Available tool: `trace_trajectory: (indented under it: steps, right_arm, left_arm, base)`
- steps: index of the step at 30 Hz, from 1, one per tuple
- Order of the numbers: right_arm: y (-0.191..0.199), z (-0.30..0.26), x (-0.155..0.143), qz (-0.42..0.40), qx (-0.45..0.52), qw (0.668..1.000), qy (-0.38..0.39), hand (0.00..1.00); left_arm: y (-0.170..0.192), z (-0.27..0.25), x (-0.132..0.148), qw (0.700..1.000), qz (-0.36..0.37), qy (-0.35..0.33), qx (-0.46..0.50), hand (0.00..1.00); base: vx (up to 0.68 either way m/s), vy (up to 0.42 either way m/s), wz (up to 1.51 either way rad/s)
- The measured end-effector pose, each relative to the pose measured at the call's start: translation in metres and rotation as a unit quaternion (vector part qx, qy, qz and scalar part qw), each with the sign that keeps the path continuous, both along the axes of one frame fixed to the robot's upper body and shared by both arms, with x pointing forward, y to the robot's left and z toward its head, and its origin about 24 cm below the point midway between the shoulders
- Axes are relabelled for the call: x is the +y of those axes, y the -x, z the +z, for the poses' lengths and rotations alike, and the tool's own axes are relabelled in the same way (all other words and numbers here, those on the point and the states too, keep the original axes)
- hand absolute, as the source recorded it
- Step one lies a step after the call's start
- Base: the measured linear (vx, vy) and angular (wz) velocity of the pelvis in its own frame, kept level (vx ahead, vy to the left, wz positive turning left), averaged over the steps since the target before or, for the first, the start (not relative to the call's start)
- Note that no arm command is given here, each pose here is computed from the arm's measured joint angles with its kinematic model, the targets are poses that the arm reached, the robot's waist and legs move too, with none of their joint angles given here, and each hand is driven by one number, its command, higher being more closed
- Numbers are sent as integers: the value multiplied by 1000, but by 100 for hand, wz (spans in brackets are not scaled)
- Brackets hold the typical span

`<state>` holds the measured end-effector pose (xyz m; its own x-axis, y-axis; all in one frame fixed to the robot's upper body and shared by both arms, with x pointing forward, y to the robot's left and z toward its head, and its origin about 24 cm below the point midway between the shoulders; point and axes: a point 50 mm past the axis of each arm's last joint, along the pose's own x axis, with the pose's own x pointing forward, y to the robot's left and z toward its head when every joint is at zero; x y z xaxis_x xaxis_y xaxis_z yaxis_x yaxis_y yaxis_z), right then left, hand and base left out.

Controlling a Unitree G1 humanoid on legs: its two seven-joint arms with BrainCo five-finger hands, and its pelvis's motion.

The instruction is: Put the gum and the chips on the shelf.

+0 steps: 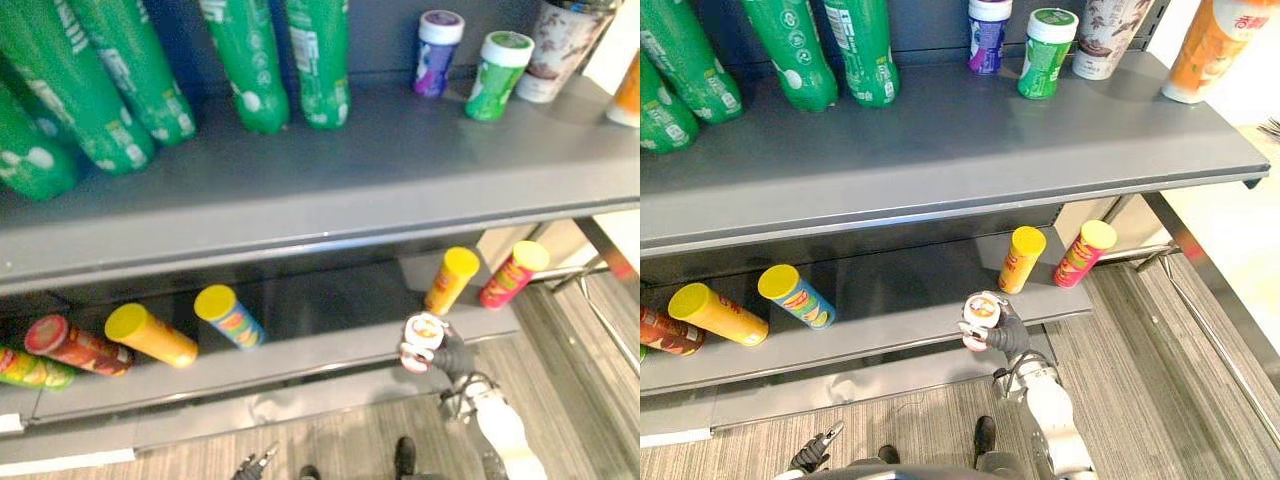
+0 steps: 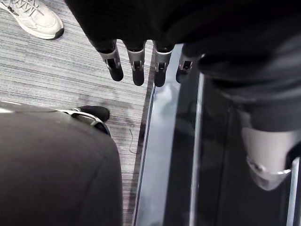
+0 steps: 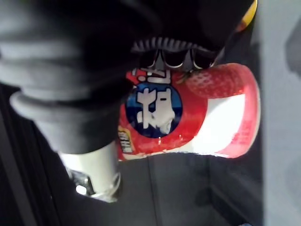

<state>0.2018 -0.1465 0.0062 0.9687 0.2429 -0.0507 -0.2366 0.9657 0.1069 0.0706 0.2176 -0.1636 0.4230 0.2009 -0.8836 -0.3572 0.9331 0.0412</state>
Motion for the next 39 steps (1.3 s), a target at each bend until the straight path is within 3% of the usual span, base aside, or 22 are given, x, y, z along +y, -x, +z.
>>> trace_trajectory:
  steps: [13,21,39]
  right_arm:
    - [12,38,-55,-90,-72,992,46,100]
    - [19,108,-114,-190,-208,953,114,100]
    - [-16,203,-122,-186,-394,892,117,100]
  left_arm:
    - [5,-1,-1,999,-37,-3,14,0]
    - [9,-2,0,999,-29,0,17,0]
    - [14,-1,4,1000,-20,3,18,0]
  base:
    - [-54,-10,-29]
    - [-29,-6,-15]
    - [-42,-8,-1]
